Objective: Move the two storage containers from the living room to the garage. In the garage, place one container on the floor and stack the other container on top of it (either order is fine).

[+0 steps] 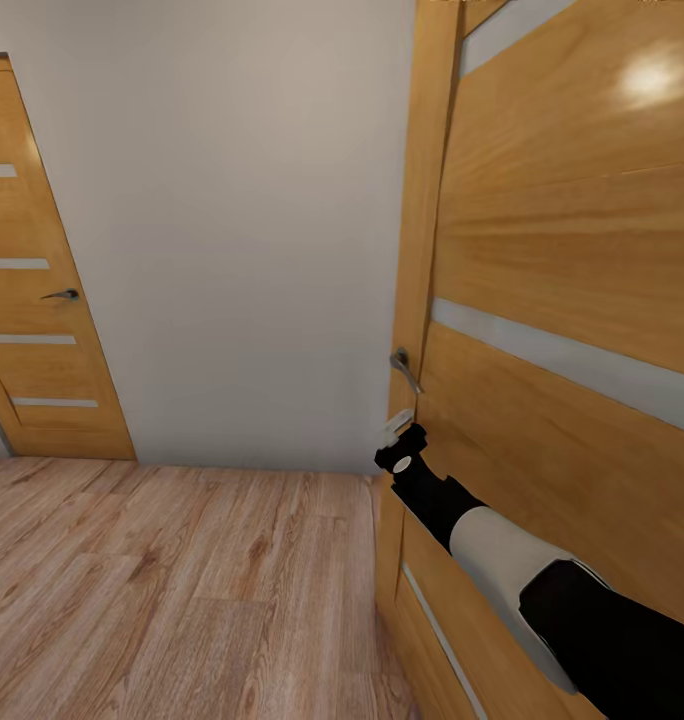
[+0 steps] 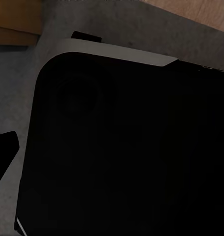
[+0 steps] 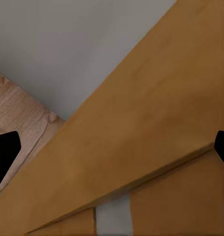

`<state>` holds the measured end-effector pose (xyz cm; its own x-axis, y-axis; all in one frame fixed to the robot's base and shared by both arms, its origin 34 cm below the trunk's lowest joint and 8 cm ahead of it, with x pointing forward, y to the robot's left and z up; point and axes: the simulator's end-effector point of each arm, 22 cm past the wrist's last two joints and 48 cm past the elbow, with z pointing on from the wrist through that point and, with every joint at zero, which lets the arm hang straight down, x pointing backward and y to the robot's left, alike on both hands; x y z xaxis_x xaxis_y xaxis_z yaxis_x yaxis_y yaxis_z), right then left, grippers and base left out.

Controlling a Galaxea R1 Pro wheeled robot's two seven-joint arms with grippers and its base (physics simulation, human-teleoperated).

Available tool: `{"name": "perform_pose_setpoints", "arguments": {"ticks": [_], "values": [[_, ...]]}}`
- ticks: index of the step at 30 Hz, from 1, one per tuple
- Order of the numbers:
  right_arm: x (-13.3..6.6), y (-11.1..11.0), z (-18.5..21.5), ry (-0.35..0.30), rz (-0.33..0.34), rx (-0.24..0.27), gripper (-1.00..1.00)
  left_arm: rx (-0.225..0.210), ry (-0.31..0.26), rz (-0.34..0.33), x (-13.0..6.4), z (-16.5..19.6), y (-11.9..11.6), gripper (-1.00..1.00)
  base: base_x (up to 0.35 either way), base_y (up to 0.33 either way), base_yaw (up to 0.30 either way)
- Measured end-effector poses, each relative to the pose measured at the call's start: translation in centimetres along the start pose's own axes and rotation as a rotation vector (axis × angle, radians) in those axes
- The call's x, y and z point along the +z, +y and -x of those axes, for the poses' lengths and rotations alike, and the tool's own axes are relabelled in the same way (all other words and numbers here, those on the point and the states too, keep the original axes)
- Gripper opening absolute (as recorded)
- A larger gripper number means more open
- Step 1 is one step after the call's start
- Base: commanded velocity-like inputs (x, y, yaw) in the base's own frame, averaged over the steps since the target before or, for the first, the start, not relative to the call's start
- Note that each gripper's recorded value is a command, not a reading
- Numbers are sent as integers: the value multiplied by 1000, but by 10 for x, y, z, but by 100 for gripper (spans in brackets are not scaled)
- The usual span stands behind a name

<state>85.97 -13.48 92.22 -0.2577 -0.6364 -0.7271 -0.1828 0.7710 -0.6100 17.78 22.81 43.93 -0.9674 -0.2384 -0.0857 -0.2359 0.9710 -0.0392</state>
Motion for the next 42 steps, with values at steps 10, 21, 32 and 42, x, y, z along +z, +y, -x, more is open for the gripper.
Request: {"name": "perform_pose_setpoints", "arguments": {"ticks": [10,21,32,42], "values": [[7,-35,-31,40,-50,-12,100,0,0,0,0,0,0,100,0,0,0],[12,-96,-81,114,-127,67,100,0,0,0,0,0,0,100,0,0,0],[11,-135,-112,153,-179,72,100,0,0,0,0,0,0,100,0,0,0],[9,-155,-128,172,-206,64,100,0,0,0,0,0,0,100,0,0,0]]}}
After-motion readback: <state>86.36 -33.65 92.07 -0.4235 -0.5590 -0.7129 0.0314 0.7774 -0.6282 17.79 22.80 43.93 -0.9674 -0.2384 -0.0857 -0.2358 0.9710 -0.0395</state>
